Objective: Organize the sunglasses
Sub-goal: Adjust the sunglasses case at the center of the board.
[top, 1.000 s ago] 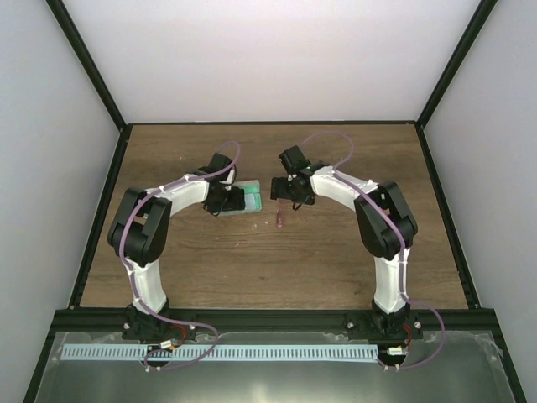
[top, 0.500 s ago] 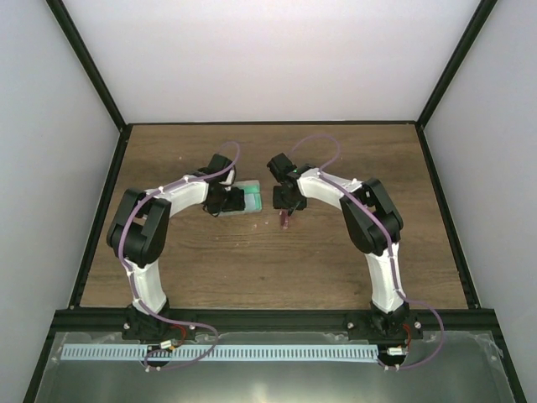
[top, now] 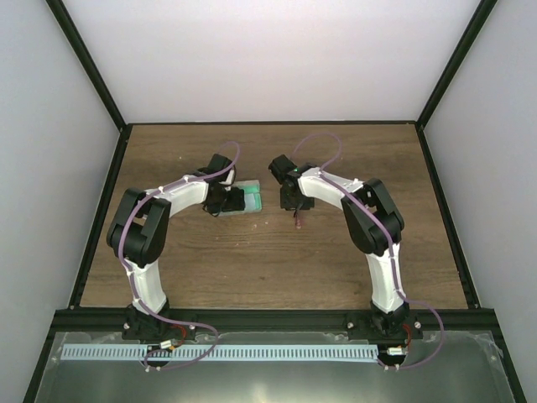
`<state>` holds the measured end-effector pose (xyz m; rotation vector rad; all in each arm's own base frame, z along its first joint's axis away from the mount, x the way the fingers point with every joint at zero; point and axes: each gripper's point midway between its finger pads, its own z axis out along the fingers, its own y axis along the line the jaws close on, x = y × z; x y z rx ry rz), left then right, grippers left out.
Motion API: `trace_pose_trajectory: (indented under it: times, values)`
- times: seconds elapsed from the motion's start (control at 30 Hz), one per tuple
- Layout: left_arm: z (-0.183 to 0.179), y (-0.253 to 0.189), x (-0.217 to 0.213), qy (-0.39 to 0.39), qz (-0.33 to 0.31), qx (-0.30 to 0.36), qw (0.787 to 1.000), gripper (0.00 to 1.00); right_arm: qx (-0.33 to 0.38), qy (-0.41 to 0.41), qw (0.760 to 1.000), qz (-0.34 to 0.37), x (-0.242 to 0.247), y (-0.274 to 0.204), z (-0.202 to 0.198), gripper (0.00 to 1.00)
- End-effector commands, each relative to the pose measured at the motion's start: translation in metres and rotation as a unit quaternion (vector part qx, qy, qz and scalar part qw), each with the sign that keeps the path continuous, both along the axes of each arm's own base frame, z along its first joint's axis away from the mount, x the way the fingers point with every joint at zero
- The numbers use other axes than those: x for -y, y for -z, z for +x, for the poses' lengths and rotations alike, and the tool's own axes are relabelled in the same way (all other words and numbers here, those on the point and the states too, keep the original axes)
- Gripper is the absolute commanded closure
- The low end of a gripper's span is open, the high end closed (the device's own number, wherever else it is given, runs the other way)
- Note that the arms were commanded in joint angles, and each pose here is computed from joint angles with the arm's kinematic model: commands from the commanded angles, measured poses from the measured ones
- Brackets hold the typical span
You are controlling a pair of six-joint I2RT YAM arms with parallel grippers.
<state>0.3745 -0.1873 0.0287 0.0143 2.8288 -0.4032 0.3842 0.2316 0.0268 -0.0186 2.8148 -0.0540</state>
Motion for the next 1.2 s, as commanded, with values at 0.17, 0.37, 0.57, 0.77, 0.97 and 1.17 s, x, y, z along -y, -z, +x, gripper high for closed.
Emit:
trace_pose_trajectory:
  times: [0.17,0.37,0.57,0.77,0.97,1.17]
  values:
    - [0.000,-0.008,0.008,0.009,-0.021,0.006,1.000,0.27,0.047,0.047,0.963,-0.261,0.098,-0.045,-0.012,0.76]
    - [-0.001,-0.006,0.009,0.011,-0.023,0.002,1.000,0.27,0.042,0.062,0.924,-0.375,0.130,-0.051,-0.019,0.66]
    - [-0.001,-0.004,0.008,0.010,-0.021,-0.002,1.000,0.27,0.022,0.048,0.926,-0.374,0.120,-0.026,-0.025,0.66]
    - [-0.002,-0.002,0.008,0.013,-0.018,-0.004,1.000,0.27,0.020,0.039,0.940,-0.338,0.095,-0.016,-0.028,0.61]
    - [-0.003,-0.002,0.008,0.014,-0.019,-0.006,1.000,0.27,0.058,0.016,0.972,-0.226,0.066,-0.043,-0.019,0.38]
    - [-0.004,-0.001,0.009,0.016,-0.021,-0.008,1.000,0.27,0.115,-0.023,0.988,-0.105,0.056,-0.059,-0.015,0.32]
